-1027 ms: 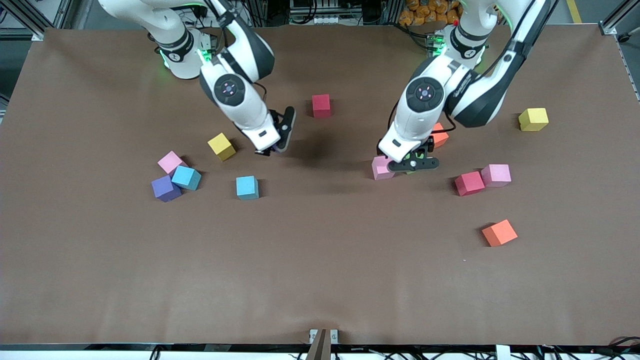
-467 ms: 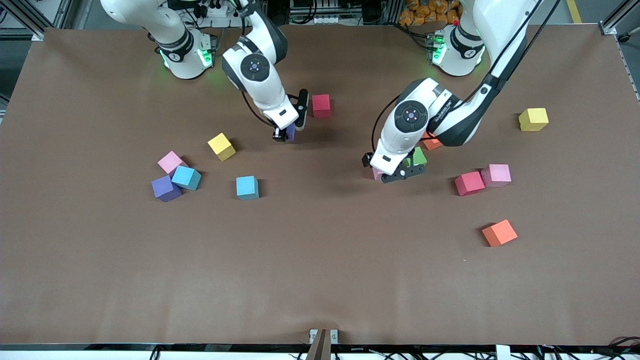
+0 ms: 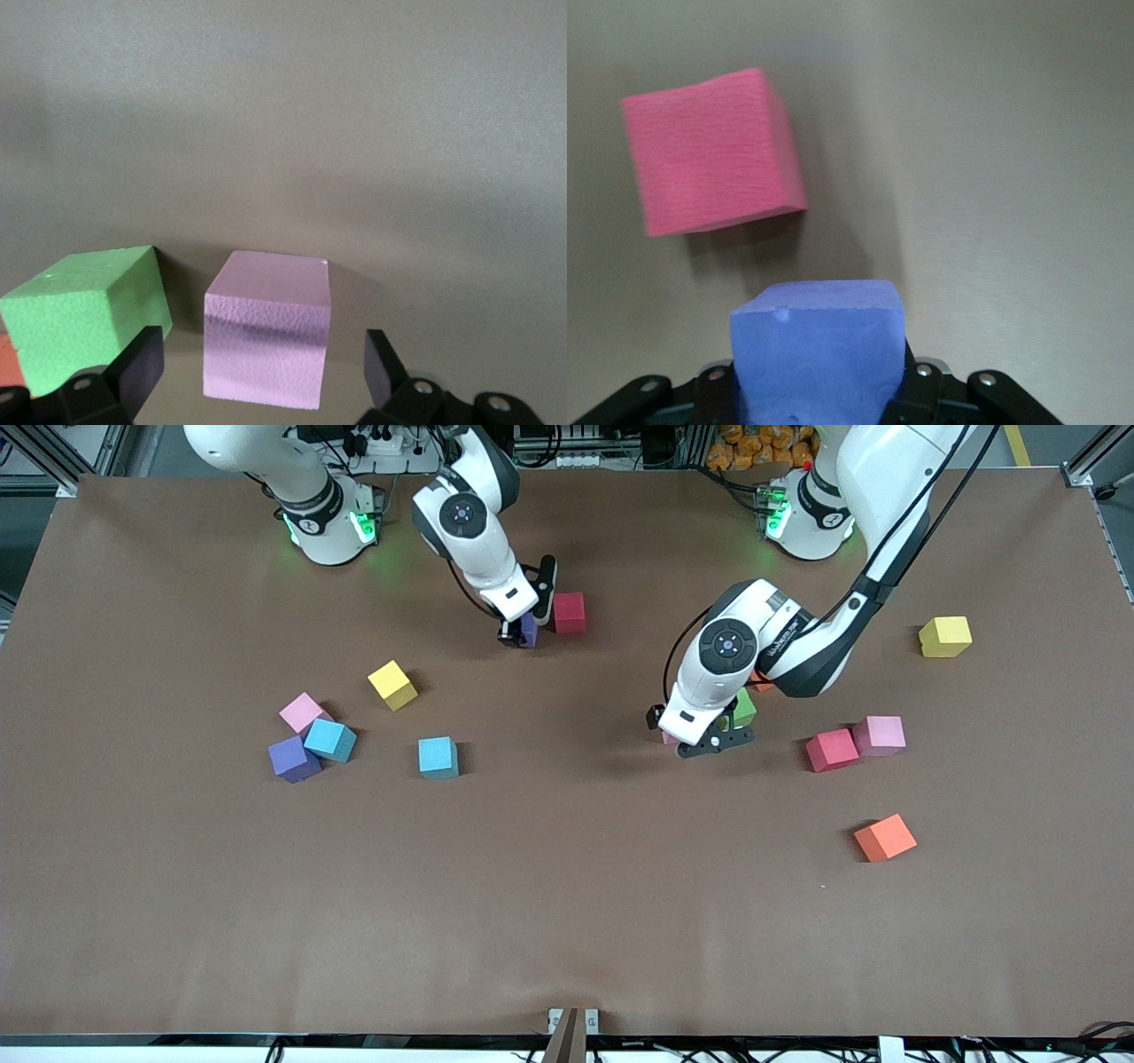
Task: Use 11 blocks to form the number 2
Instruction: 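Release the purple cube with the right gripper while the left gripper grasps lavender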
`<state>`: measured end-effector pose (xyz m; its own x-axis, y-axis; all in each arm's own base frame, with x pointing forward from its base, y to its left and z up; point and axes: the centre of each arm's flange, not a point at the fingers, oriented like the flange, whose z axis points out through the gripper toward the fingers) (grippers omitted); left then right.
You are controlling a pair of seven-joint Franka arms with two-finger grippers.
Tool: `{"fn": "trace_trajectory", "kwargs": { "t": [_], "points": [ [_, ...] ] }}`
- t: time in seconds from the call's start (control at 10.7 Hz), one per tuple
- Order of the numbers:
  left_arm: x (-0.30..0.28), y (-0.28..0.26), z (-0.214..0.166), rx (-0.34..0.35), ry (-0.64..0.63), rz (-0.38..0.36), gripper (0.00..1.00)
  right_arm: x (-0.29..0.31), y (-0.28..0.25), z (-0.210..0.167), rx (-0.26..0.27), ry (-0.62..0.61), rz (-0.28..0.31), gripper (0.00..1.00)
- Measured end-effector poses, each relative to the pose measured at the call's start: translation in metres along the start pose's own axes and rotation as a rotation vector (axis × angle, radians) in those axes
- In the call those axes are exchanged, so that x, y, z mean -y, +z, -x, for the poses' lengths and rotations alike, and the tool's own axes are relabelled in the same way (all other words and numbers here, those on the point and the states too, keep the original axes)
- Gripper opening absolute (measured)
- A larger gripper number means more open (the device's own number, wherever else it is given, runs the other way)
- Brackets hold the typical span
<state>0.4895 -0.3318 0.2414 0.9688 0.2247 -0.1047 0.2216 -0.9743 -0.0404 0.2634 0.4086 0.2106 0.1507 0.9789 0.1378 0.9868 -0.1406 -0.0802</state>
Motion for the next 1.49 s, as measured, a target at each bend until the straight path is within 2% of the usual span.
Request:
{"fn": "trace_trajectory", "kwargs": {
  "t": [0.65,0.75,0.84,0.93,1.21,1.49],
  "points": [
    [-0.001,0.035,0.002,0.031,0.027,-0.016,1.0,0.008,0.019,0.002,-0.022,-0.014,0.054,0.56],
    [-0.001,0.035,0.002,0.032,0.027,-0.017,0.92,0.013,0.023,0.0,-0.026,-0.017,0.057,0.56],
    [-0.001,0.036,0.002,0.034,0.027,-0.017,0.74,0.018,0.026,-0.002,-0.031,-0.006,0.054,0.56],
    [-0.001,0.037,0.002,0.033,0.027,-0.015,0.64,0.023,0.027,-0.004,-0.04,0.006,0.049,0.56],
    [-0.001,0.035,0.002,0.032,0.028,-0.014,0.6,0.038,0.029,-0.01,-0.052,0.007,0.037,0.56],
    [-0.004,0.014,0.005,0.011,0.102,-0.02,0.59,0.045,0.031,-0.015,-0.067,0.017,0.045,0.56]
  ]
}}
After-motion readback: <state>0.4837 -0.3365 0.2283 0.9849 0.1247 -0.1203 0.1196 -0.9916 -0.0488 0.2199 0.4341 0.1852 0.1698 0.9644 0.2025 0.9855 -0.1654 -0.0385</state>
